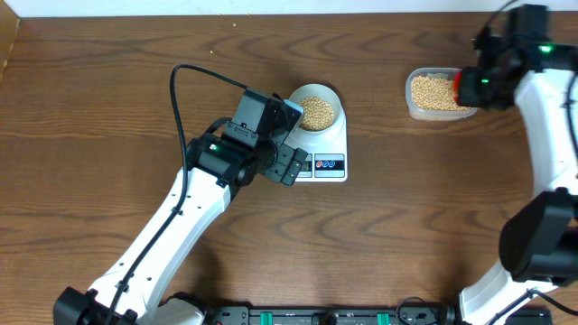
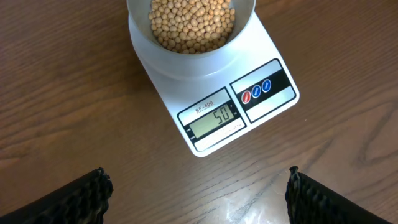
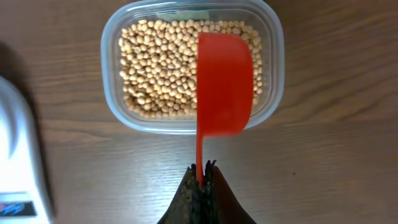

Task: Scoop item into bowl and weigh 50g on scale
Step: 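Carry the red scoop back right to the soybean tub, then lower the scoop into the tub and open the right gripper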

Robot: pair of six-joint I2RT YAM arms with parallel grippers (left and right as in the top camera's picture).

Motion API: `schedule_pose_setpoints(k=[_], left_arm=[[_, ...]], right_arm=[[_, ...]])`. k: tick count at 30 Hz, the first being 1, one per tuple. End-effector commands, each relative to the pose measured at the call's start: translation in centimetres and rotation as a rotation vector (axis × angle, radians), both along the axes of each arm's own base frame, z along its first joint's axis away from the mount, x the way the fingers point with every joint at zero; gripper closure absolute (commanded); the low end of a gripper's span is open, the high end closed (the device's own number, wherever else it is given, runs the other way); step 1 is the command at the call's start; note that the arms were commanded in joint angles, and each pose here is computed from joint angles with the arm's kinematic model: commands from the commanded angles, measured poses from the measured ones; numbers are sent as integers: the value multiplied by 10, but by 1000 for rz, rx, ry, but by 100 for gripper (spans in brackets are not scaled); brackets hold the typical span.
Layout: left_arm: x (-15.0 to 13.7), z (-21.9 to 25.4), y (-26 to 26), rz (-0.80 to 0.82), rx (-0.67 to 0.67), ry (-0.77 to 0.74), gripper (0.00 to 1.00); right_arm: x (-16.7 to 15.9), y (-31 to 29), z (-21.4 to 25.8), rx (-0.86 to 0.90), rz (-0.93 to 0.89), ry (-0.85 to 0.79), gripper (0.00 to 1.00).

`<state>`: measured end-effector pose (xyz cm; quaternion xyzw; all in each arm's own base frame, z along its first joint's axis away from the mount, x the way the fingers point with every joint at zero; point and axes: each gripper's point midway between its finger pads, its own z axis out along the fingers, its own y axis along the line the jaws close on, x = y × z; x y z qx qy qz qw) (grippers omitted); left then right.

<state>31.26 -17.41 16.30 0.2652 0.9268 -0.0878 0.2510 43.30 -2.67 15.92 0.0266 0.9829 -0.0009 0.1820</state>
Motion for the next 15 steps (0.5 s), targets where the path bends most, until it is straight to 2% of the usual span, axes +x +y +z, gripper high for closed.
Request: schedule_pose_setpoints(k=[1, 4, 8, 13, 15], left_arm=[[1, 2, 2, 2, 8, -7, 8], [1, 2, 2, 2, 8, -7, 8], [1, 2, 2, 2, 8, -7, 8], [1, 2, 2, 2, 8, -7, 9], [1, 2, 2, 2, 8, -7, 9]], right_arm=[[-1, -8, 16, -216, -59, -30, 99], [0, 3, 24, -359, -48, -49, 99], [1, 17, 29, -418, -37, -74, 99], [3, 29, 26, -304, -140, -103, 99], [3, 37, 21, -171, -219, -100, 99]])
